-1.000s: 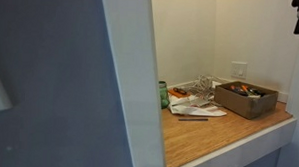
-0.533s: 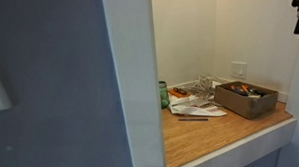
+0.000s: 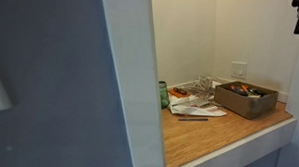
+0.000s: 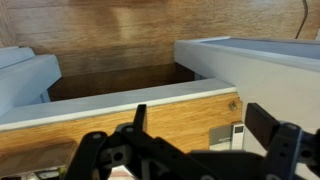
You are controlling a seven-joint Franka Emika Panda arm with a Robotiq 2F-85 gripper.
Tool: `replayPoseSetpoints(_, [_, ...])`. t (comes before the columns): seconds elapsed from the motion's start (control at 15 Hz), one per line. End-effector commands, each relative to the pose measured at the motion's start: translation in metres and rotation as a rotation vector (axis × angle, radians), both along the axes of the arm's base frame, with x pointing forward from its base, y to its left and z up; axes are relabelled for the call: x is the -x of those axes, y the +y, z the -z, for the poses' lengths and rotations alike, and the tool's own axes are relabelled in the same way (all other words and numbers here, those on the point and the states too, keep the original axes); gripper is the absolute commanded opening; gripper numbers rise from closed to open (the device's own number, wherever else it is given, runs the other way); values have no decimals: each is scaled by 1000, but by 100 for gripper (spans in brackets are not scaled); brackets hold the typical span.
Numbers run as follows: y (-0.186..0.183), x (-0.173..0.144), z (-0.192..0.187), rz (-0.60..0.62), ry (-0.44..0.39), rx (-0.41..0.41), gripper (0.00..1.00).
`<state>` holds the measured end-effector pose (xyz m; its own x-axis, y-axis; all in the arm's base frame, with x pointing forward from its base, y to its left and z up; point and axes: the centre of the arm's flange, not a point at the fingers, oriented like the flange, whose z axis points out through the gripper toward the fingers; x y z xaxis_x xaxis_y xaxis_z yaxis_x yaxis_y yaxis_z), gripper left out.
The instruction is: Put the purple object in the box
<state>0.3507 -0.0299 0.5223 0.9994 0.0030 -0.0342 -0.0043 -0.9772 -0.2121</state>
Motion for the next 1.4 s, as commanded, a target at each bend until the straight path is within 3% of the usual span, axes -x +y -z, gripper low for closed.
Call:
replayPoseSetpoints(0.0, [0,0,0,0,0,0,100])
replayPoseSetpoints(0.13, [0,0,0,0,0,0,100])
replayPoseSetpoints(0.47, [51,-31,13,-301,-19,58,100])
replayPoseSetpoints(0.67, [78,-63,27,-450,-71,107,100])
replayPoseSetpoints(1.07, [80,-142,65,-756,-187,189,100])
replayPoseSetpoints(1.33, [82,-178,113,-940,-190,256,100])
